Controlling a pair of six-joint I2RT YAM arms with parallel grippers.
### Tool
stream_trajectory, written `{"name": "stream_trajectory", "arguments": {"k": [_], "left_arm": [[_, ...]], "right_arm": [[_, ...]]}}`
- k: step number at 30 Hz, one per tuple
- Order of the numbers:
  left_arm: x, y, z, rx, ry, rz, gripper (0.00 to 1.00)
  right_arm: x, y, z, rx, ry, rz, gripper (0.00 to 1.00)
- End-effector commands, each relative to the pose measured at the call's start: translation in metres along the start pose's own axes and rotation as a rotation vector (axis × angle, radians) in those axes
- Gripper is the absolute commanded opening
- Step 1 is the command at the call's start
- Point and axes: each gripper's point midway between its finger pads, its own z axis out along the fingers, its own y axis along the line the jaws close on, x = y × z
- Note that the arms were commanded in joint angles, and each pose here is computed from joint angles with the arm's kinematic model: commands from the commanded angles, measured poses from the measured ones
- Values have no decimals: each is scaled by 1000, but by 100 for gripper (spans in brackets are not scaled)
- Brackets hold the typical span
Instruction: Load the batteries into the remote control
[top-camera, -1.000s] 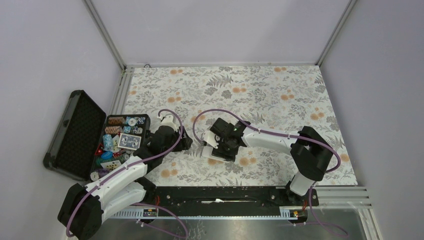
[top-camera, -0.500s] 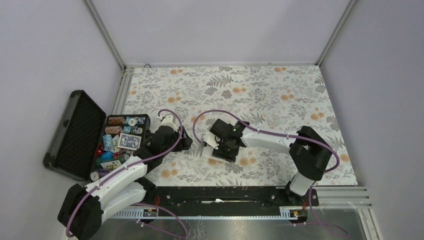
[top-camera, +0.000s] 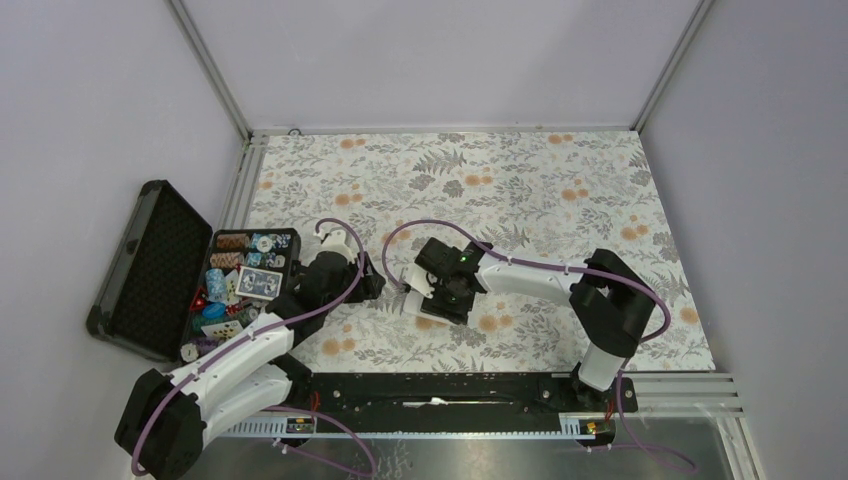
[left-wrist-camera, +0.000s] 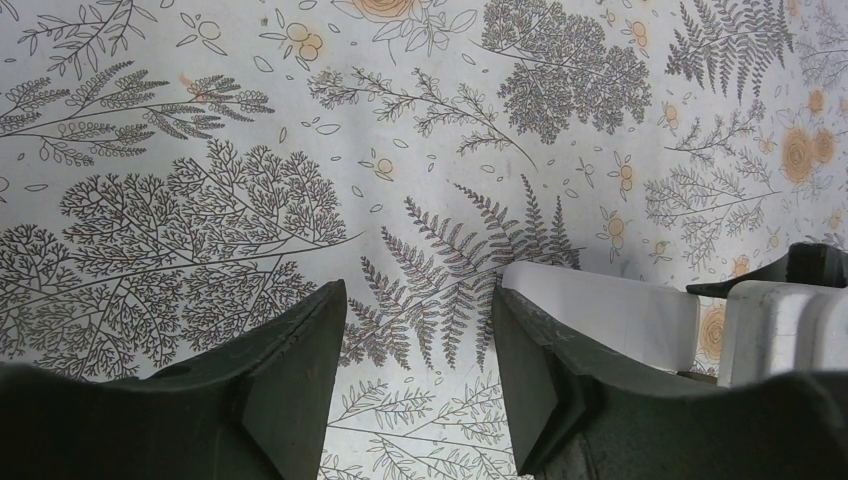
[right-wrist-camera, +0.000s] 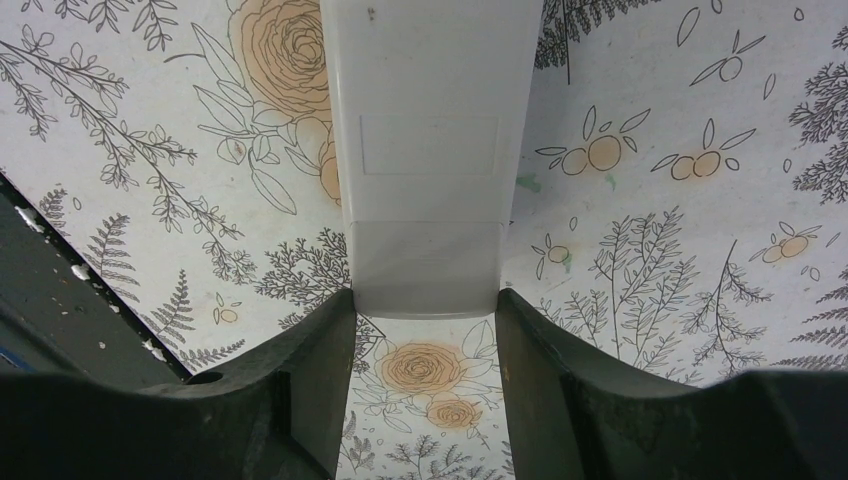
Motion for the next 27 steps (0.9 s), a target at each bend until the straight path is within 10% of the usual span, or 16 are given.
{"name": "stream_trajectory", "arguments": {"k": [1,27], "left_arm": [[-11,-4,-1,19,-47,-13,59],[-10,-5,0,22,-41,-13,59]], "right_arm": [[-9,-2,-4,19,-1,1,26],[-11,3,2,-1,7,15,54]]}}
